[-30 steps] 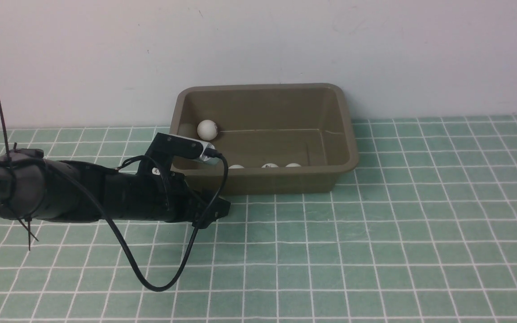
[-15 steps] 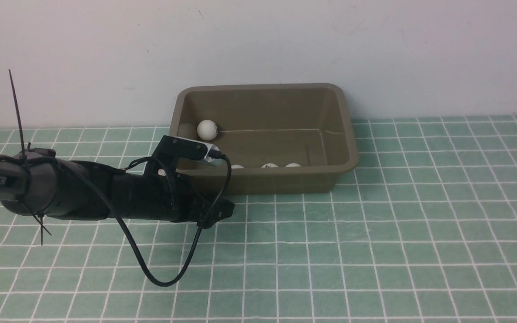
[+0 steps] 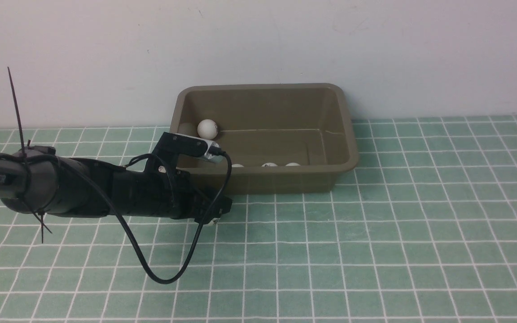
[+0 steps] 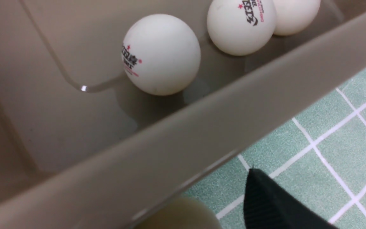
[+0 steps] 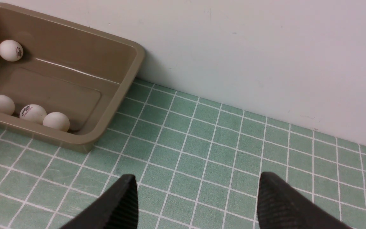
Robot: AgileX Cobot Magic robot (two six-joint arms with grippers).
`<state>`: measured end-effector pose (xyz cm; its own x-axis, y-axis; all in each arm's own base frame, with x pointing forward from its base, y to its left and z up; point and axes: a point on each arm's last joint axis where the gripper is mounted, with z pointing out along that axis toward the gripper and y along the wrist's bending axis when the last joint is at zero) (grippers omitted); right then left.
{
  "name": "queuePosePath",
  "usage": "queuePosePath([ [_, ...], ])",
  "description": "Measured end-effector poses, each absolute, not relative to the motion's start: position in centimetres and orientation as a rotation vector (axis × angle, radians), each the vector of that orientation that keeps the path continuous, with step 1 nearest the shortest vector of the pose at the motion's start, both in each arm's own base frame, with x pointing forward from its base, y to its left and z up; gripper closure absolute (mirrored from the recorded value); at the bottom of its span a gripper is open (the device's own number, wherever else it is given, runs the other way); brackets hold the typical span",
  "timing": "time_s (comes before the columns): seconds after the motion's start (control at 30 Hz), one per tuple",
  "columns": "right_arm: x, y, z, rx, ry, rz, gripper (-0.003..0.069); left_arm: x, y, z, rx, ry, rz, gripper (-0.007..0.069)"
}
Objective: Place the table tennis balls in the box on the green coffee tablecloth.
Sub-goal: 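Reach for and grasp a ping pong ball on the table beside the basket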
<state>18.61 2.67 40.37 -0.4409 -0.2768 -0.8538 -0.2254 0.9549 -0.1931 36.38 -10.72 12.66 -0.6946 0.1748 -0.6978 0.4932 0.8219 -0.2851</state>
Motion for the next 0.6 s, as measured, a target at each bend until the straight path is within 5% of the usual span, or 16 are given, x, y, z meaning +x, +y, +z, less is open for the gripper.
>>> queuePosePath([
  [0.33, 18.61, 2.67, 40.37, -0.357, 2.045, -0.061, 0.0198, 36.36, -10.79, 12.7, 0.49, 2.312, -0.615, 0.028],
  [0.6, 18.62, 2.68, 40.39, -0.356, 2.043, -0.061, 0.0198, 36.1, -10.82, 12.53, 0.536, 2.325, -0.613, 0.0174],
])
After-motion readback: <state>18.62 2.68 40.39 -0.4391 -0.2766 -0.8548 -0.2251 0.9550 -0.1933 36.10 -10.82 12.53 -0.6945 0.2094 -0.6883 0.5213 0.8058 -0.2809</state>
